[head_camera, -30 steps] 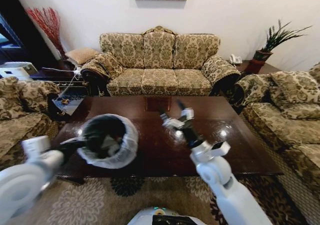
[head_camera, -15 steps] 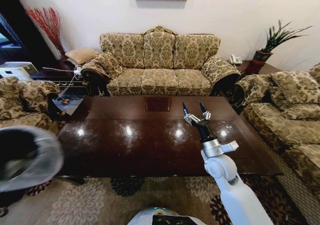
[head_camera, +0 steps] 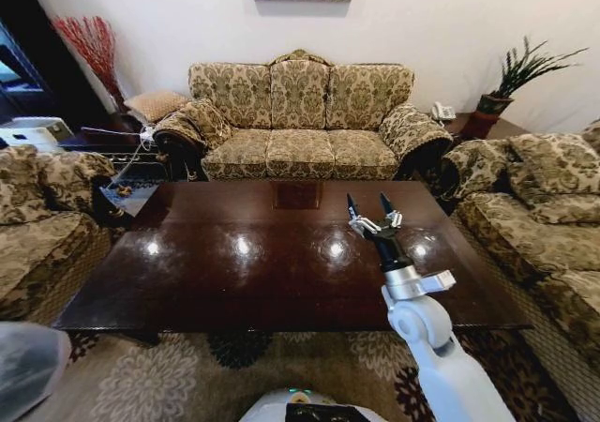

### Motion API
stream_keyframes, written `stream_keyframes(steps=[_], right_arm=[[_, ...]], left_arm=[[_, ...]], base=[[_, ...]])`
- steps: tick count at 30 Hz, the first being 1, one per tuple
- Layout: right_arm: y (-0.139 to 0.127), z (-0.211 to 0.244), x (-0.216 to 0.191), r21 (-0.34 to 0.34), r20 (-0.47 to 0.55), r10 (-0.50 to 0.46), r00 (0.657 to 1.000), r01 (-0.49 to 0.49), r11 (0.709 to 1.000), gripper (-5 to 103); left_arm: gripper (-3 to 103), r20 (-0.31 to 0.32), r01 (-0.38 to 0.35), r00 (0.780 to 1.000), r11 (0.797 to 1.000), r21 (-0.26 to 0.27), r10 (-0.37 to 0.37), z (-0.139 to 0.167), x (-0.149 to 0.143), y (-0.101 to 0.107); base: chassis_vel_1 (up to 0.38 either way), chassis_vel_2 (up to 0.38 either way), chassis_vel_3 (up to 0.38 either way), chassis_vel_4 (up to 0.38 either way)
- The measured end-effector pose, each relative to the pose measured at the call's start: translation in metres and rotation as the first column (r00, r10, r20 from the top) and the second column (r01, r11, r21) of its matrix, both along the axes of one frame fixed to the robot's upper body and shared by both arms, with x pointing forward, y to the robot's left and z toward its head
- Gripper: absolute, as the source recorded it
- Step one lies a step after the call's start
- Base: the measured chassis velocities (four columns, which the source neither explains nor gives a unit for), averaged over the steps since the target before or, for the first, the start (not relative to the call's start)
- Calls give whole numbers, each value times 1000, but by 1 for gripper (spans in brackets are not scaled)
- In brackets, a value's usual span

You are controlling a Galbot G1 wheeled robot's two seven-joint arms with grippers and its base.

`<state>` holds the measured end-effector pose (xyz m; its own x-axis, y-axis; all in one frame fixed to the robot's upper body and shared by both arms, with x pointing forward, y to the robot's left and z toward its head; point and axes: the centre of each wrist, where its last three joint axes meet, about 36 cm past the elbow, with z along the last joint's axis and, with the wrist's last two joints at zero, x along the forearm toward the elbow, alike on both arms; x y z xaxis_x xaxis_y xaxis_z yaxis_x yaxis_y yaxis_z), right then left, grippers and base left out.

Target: Move to the front of the table and place the trash on the table into the trash bin.

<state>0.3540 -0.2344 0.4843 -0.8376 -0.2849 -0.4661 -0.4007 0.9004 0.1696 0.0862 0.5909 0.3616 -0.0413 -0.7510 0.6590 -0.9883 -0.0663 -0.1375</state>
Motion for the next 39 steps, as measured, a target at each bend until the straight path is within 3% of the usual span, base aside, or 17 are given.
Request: stream_keyframes(steps=[2,4,10,20,39], right_arm=[[-1,0,-1,-2,-1,-1,1000,1,1000,100],[-8,-2,-6,-32,-9,-20,1000,20,999,100],[-9,-4,-8,-48,-24,-35,999,34,998,100],[-14,-9,-10,-45,-59,-73,996,70,996,100],[-11,-19,-14,-37,-61,-71,996,69,997,100]], left_arm=[[0,0,-3,1000,1000,-8,3,-4,0,-1],[0,4,-7,1000,998,-68,7,-36,4,-13],[0,0,-2,1000,994,-106,2,-59,5,-19],[0,-33,-109,994,971,-213,104,-128,-6,-24],[0,-15,-96,995,954,-283,96,-190,0,-44]], base=[[0,0,0,0],[0,0,0,0],[0,0,0,0],[0,0,0,0],[5,-2,-5,2]])
